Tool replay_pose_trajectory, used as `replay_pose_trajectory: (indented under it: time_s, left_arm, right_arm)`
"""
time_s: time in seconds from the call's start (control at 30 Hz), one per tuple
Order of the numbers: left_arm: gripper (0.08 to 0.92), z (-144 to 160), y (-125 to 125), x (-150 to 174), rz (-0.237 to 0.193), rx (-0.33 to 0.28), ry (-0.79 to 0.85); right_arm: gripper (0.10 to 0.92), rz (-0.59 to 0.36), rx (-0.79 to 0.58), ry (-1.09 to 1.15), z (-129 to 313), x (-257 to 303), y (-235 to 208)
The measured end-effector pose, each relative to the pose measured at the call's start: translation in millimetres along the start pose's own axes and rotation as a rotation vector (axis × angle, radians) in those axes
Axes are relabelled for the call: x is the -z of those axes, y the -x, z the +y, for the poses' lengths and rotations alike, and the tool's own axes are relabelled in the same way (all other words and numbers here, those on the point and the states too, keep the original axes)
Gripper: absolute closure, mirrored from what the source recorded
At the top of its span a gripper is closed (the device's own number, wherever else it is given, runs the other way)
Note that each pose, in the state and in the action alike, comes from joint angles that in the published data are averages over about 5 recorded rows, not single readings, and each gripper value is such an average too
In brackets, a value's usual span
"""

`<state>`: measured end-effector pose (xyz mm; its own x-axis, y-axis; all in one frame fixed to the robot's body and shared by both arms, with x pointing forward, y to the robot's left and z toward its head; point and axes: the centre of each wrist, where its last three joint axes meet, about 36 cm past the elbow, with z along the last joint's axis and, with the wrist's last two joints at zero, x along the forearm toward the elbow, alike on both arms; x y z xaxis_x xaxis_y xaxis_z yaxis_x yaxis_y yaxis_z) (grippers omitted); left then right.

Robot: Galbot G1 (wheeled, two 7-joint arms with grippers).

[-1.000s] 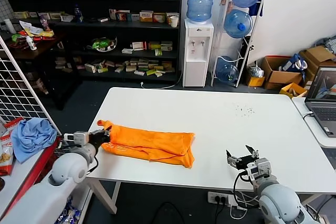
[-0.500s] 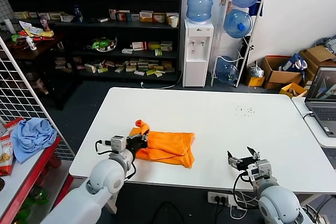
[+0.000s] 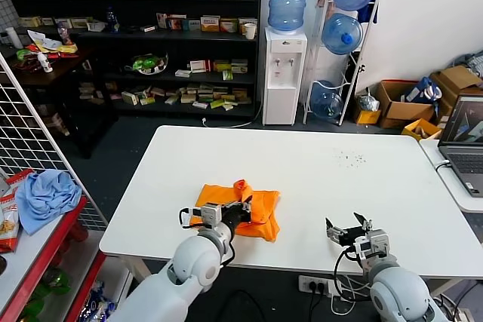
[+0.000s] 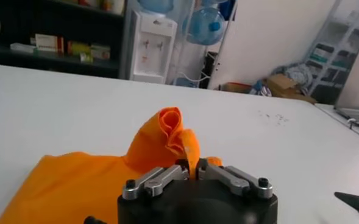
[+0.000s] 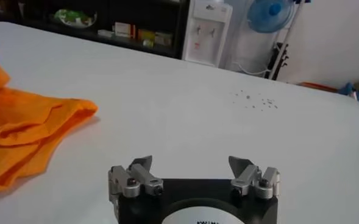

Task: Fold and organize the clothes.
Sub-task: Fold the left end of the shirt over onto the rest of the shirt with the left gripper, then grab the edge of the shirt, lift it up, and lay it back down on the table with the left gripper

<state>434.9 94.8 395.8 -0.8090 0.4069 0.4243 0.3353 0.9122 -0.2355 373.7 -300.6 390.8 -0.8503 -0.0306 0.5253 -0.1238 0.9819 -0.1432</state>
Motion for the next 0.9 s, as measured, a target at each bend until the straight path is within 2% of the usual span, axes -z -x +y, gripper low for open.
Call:
replay_pose_trajectory:
  time_s: [0.27, 0.5, 0.7, 0.9]
  left_arm:
    - [0.565, -18.8, 13.9, -7.1, -0.043, -0.006, -0.060]
    - [0.357, -18.3, 14.8, -12.5, -0.093, 0.004, -0.114]
    - [0.204, 12.2, 8.9, -16.2, -0.105, 0.049, -0.110]
    - [0.177, 66.9, -5.4, -19.9, -0.084, 0.071, -0.062]
  right_arm:
    - [0.200, 0.005, 0.009, -0.004, 1.4, 0.6, -0.3]
    - [0.200, 0.007, 0.017, -0.024, 0.6, 0.4, -3.0]
    - [0.200, 0.001, 0.017, -0.035, -1.2, 1.3, -2.3]
    - [0.200, -0.005, 0.026, -0.059, -4.8, -6.1, -1.4]
